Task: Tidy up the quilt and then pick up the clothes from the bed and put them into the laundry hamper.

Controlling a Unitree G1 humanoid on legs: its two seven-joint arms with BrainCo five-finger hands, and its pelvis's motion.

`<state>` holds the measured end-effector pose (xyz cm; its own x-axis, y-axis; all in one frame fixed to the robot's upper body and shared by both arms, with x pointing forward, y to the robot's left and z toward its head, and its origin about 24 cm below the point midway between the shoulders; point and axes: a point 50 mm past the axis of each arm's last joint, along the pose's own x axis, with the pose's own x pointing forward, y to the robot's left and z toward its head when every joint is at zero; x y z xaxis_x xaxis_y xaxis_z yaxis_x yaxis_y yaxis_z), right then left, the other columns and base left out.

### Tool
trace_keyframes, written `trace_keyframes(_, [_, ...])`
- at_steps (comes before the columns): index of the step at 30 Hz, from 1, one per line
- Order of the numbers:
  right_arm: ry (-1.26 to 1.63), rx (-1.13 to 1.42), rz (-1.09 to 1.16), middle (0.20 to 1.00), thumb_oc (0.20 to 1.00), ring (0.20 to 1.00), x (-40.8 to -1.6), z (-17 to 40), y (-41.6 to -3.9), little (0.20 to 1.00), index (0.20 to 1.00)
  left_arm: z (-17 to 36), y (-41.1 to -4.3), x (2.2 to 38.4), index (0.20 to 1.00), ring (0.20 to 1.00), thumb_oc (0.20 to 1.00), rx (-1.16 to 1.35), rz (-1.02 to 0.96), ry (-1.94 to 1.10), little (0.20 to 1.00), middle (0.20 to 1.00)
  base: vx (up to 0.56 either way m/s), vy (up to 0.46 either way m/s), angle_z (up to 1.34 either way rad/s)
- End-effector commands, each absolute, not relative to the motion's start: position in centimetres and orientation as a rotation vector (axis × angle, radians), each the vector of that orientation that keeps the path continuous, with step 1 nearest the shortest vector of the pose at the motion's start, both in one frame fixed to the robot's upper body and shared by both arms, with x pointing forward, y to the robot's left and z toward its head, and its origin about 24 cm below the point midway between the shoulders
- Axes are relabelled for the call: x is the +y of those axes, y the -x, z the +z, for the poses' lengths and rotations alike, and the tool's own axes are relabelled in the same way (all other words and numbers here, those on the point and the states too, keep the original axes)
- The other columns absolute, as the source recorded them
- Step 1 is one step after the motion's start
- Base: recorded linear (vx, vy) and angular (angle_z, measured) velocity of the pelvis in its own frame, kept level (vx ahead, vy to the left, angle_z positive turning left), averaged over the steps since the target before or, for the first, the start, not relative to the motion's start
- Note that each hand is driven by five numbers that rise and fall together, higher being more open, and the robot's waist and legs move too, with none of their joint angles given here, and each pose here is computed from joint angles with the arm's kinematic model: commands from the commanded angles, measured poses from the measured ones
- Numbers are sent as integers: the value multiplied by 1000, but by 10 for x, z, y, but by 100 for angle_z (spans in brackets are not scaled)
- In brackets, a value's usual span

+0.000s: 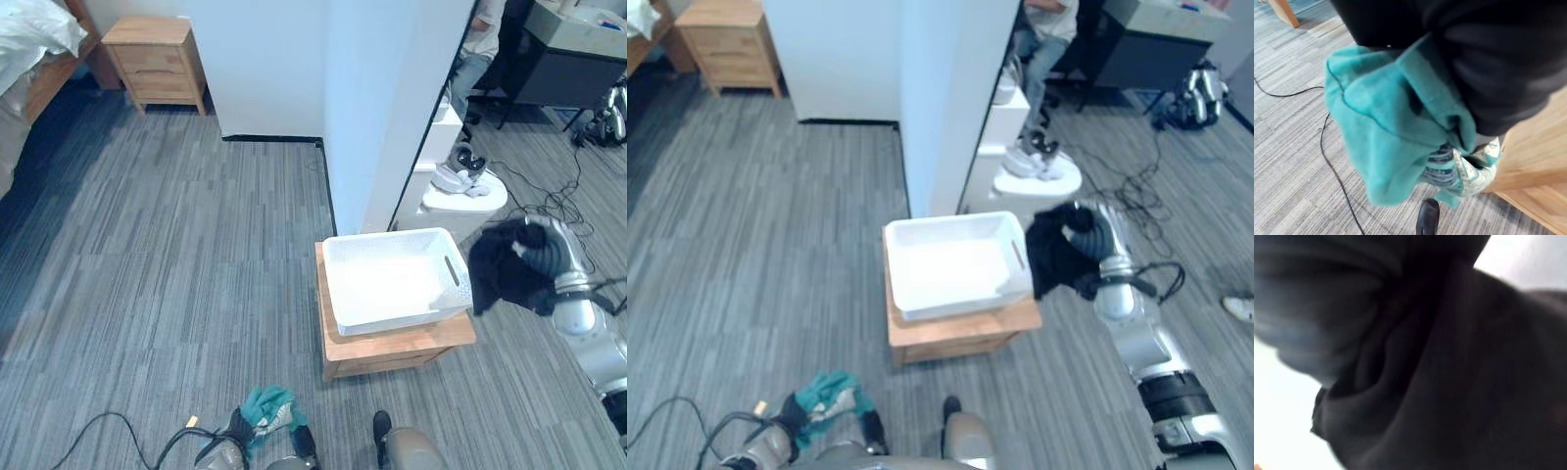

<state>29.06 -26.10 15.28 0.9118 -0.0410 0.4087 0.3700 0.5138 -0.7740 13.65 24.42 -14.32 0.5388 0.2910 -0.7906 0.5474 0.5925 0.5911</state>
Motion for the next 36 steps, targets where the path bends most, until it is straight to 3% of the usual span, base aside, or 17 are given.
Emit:
trace_keyframes(1, [1008, -635, -310, 200, 200, 200, -249, 220, -304, 200, 200, -138, -142, 256, 200, 200, 200, 997, -155, -1012, 200, 200, 87, -120, 53])
trace_keyframes(9, [1076, -541, -121, 200, 200, 200, -220, 210, -338, 200, 200, -140, -130, 259, 200, 200, 200, 1025, -10, -864, 200, 200, 60, -143, 17])
trace_keyframes(15, [1091, -338, -21, 200, 200, 200, -215, 150, -343, 200, 200, -99, -190, 251, 200, 200, 200, 659, 144, -717, 200, 200, 1, -119, 22])
trace_keyframes(16, [1102, -311, 2, 473, 473, 473, -211, 140, -342, 473, 473, -88, -199, 251, 200, 200, 200, 588, 148, -714, 200, 200, 4, -102, 16])
trace_keyframes(17, [1115, -288, 18, 1000, 1000, 1000, -210, 131, -341, 1000, 1000, -75, -210, 251, 200, 200, 200, 509, 149, -717, 200, 200, 11, -102, 18])
trace_keyframes(22, [1199, -168, 62, 1000, 1000, 1000, -206, 90, -335, 1000, 1000, -17, -247, 248, 200, 200, 200, 210, 232, -567, 200, 200, 9, -93, 12])
trace_keyframes(26, [1413, -216, 54, 1000, 1000, 1000, -222, 94, -326, 1000, 1000, 37, -262, 244, 200, 200, 200, -51, 254, -483, 200, 200, 26, -61, 8])
trace_keyframes(29, [1505, -191, 75, 1000, 1000, 1000, -235, 88, -314, 1000, 1000, 55, -264, 236, 200, 200, 200, -135, 218, -401, 200, 200, 23, -41, 0])
trace_keyframes(30, [1607, -119, 131, 1000, 1000, 1000, -256, 72, -296, 1000, 1000, 81, -271, 222, 200, 200, 200, -250, 135, -413, 200, 200, 37, -41, -8])
trace_keyframes(36, [1607, -9, 104, 1000, 1000, 1000, -289, 53, -253, 1000, 1000, 109, -288, 186, 200, 200, 200, -396, 37, -456, 200, 200, 21, -31, -18])
